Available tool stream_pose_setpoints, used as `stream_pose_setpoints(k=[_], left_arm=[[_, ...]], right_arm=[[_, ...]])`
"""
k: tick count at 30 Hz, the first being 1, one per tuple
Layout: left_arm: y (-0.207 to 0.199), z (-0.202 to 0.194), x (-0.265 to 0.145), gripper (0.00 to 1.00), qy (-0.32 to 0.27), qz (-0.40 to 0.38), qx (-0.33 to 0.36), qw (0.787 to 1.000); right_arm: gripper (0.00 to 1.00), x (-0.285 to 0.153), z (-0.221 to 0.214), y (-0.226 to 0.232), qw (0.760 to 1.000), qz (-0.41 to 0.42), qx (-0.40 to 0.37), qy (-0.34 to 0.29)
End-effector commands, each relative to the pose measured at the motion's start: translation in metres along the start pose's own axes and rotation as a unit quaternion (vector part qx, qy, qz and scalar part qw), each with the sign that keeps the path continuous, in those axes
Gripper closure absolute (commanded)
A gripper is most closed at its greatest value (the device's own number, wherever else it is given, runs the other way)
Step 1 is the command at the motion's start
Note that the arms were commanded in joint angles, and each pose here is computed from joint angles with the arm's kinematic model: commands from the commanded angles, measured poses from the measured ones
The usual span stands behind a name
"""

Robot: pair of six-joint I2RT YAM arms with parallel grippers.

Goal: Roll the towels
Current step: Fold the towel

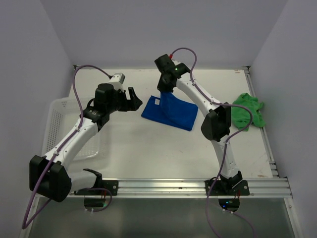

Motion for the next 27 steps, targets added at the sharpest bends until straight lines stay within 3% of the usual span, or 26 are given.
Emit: stream_pose_setpoints(k=[1, 16, 19, 21, 22, 24, 27], left_arm=[[-0.006, 0.011, -0.006, 0.16, -0.028, -0.009, 0.006, 1.000], [-0.008, 0.012, -0.006, 0.16, -0.029, -0.012, 0.007, 0.999], [-0.009, 0.011, -0.006, 0.16, -0.028, -0.016, 0.007, 0.999], [-0.010, 0.011, -0.006, 0.16, -0.028, -0.017, 0.008, 0.999], [-0.010, 0.011, -0.006, 0.16, -0.028, -0.017, 0.008, 0.999], [-0.010, 0.011, -0.006, 0.16, -0.028, -0.016, 0.008, 0.999], [-0.010, 0.011, -0.007, 0.16, -0.028, -0.017, 0.011, 0.999]], right_arm=[[1.00, -0.020, 0.013, 0.019, 0.999, 0.040, 0.022, -0.023], [1.00, 0.026, -0.018, 0.023, 0.998, 0.045, 0.024, 0.028], [0.91, 0.038, -0.025, 0.029, 0.997, 0.068, 0.027, 0.037], [0.67, 0.051, -0.035, 0.033, 0.995, 0.086, 0.020, 0.056], [0.62, 0.055, -0.037, 0.037, 0.993, 0.095, 0.021, 0.060], [0.54, 0.057, -0.038, 0.043, 0.992, 0.109, 0.020, 0.063], [0.49, 0.054, -0.032, 0.049, 0.991, 0.123, 0.025, 0.053]])
Point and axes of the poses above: each gripper's point midway between its finger pads, its own x axis out along the fingers, its own y axis along the line the jaws close on, z = x × y, the point moved 4 cm from there along -x, back along the fingers, and after that the axes turned 7 degrees about x, right-handed, at the moved point
